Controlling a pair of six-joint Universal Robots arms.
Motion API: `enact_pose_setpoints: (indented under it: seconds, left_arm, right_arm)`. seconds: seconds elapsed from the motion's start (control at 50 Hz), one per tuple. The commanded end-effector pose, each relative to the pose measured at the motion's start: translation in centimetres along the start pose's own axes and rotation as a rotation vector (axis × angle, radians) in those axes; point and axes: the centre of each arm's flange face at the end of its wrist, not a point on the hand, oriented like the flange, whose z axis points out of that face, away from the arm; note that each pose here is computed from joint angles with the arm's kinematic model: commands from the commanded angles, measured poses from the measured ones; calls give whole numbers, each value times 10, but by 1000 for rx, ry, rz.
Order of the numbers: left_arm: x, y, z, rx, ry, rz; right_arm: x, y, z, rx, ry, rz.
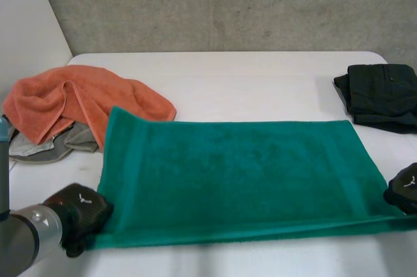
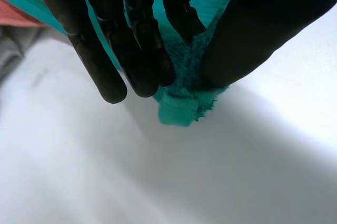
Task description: Fold the laundry.
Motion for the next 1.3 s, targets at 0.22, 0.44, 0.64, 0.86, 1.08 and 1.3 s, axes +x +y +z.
enact_pose_setpoints:
  seconds: [0.22, 0.44, 0.64, 0.86, 1.08, 1.3]
  left_arm:
    - [-46, -79, 84, 400, -276, -35]
    - [-78, -119, 142, 527, -433, -64]
    - [-75, -135, 145, 596, -442, -68]
    - [-70, -115, 107, 565, -422, -100]
    - [-44, -90, 78, 564, -347, -141]
    - [-40, -88, 82, 562, -322, -158]
  right_arm:
    - [46, -47, 85, 304, 341, 123]
    - [64, -78, 138, 334, 475, 98]
    - [68, -94, 150, 347, 537, 175]
    - [60, -85, 89, 448, 394, 316]
    - [40, -28, 87, 356, 208, 394]
    - [35, -16, 116, 347, 225, 398]
